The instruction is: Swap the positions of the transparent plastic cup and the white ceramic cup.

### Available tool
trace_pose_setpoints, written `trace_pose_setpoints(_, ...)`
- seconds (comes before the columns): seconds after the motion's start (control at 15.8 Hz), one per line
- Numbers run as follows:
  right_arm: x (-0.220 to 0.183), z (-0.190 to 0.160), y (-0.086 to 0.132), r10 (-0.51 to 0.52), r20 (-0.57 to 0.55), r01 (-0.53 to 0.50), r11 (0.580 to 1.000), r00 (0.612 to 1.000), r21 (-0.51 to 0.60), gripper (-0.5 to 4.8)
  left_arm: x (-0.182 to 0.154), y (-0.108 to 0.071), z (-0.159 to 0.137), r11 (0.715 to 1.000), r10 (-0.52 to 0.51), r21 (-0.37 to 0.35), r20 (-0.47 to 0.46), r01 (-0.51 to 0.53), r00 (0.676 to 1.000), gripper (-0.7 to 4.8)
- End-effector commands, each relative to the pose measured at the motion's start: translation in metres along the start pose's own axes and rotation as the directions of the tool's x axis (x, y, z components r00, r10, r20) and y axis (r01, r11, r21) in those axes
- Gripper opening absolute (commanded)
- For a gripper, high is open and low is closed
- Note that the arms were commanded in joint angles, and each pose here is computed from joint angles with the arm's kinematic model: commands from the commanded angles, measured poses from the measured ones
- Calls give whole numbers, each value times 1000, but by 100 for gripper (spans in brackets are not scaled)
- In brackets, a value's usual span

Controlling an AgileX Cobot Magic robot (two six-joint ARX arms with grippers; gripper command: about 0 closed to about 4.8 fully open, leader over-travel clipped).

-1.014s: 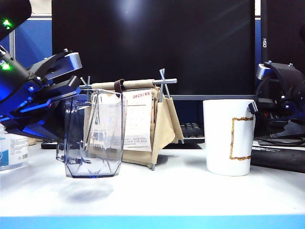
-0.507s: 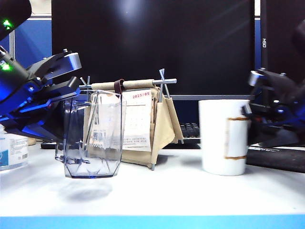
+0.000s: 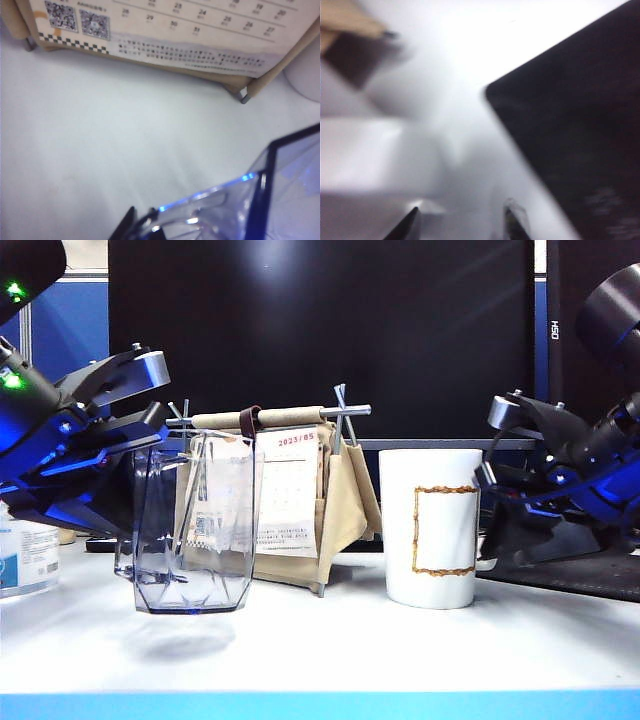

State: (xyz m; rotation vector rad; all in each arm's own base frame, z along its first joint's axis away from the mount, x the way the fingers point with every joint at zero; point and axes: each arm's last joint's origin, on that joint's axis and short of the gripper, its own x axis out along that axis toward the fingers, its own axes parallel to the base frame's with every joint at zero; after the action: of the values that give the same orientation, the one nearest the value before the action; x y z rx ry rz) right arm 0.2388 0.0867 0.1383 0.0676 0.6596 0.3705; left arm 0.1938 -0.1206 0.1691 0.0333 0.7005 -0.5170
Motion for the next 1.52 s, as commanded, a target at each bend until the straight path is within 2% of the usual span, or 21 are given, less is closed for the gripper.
trace_pose_setpoints(0.06,-1,8,0,-41,81,46,997,996,-60,212,-1,0,4,1000,-1,4,26,1,1000,-6)
trace_pose_setpoints(0.25,-1,13,1,-33,130,42,997,991,-63,212,-1,0,3,1000,-1,3,23,1,1000,-6)
trace_pose_setpoints(0.51,-2,17,0,-55,171,82,985,984,-155,212,-1,0,3,1000,-1,3,23,1,1000,-6)
trace_pose_setpoints(0.76,-1,19,-5,-86,200,117,982,976,-148,212,-1,0,3,1000,-1,3,19,1,1000,-6)
trace_pose_setpoints(1.01,16,10,-8,-87,150,110,982,985,-151,212,-1,0,3,1000,-4,3,15,3,1000,-6)
trace_pose_setpoints(1.2,22,12,-8,-82,206,115,982,975,-151,210,-1,0,3,1000,-3,4,15,3,1000,-6)
trace_pose_setpoints(1.33,22,13,-8,-80,220,115,982,972,-151,192,-1,0,3,1000,-3,4,15,3,1000,-6)
trace_pose_setpoints(1.46,22,14,-8,-78,230,115,982,970,-150,136,-1,0,3,1000,-3,4,15,3,1000,-6)
trace_pose_setpoints(1.52,22,14,-8,-77,238,115,982,968,-150,135,-1,0,3,1000,-3,4,15,3,1000,-6)
